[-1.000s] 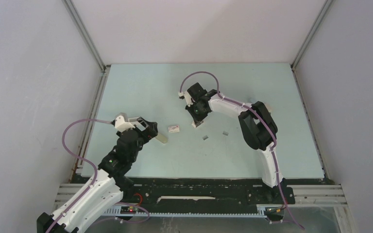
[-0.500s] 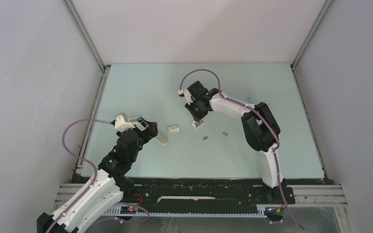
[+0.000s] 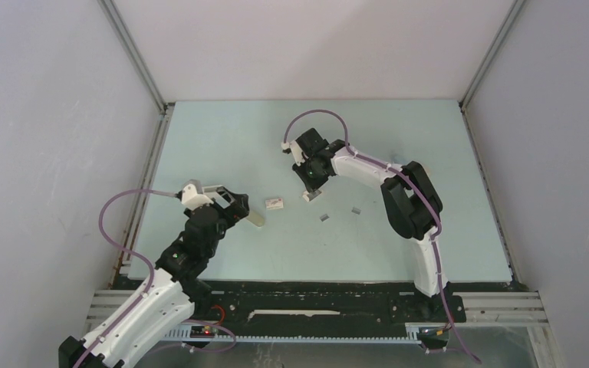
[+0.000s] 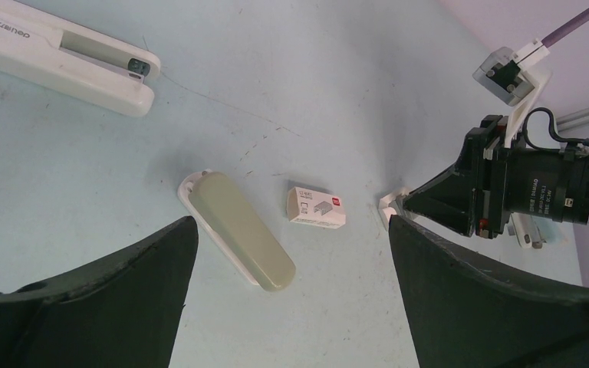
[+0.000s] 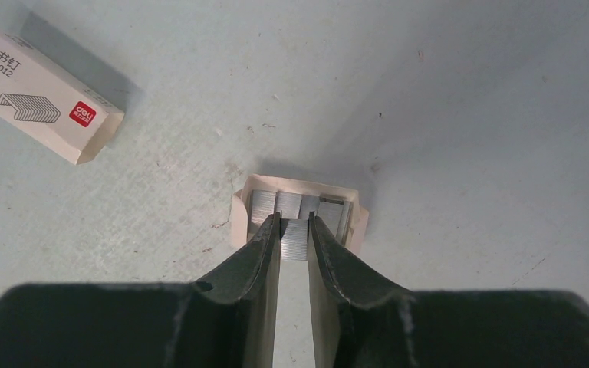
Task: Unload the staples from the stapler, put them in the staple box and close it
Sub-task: Place the staple in the staple box.
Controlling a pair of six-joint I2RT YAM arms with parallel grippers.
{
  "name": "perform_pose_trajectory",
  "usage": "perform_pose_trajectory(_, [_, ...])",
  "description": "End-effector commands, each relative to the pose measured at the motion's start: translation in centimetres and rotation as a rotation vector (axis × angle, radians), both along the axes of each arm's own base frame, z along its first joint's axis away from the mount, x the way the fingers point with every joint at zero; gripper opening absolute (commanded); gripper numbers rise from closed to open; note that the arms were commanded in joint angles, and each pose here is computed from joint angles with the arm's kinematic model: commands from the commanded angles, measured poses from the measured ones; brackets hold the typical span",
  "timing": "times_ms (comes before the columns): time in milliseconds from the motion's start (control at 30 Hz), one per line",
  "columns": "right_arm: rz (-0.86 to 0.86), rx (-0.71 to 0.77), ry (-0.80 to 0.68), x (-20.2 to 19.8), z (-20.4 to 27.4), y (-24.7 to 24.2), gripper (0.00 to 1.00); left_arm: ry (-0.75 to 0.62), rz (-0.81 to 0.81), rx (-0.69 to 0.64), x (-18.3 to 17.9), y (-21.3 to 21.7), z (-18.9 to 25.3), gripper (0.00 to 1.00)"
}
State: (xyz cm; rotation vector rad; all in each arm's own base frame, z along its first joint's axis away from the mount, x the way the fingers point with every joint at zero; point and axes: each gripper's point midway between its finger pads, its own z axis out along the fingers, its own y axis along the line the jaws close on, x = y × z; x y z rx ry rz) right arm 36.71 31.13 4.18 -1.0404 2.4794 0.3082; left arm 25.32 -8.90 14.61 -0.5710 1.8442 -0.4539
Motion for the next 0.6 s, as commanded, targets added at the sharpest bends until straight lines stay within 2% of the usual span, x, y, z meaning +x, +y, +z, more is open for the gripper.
perform_pose_trajectory(0, [0.02,0.018,-0.02,-0.14,0.96,0.63,0.27,-0.016,0.024,-0.017,0.17,0.32,-0.14,1.0])
perform_pose_trajectory(567, [0.02,0.01,0.0,-0.22,0.08,0.61,0.27,-0.014,0.025,-0.015,0.2,0.33,-0.19,1.0])
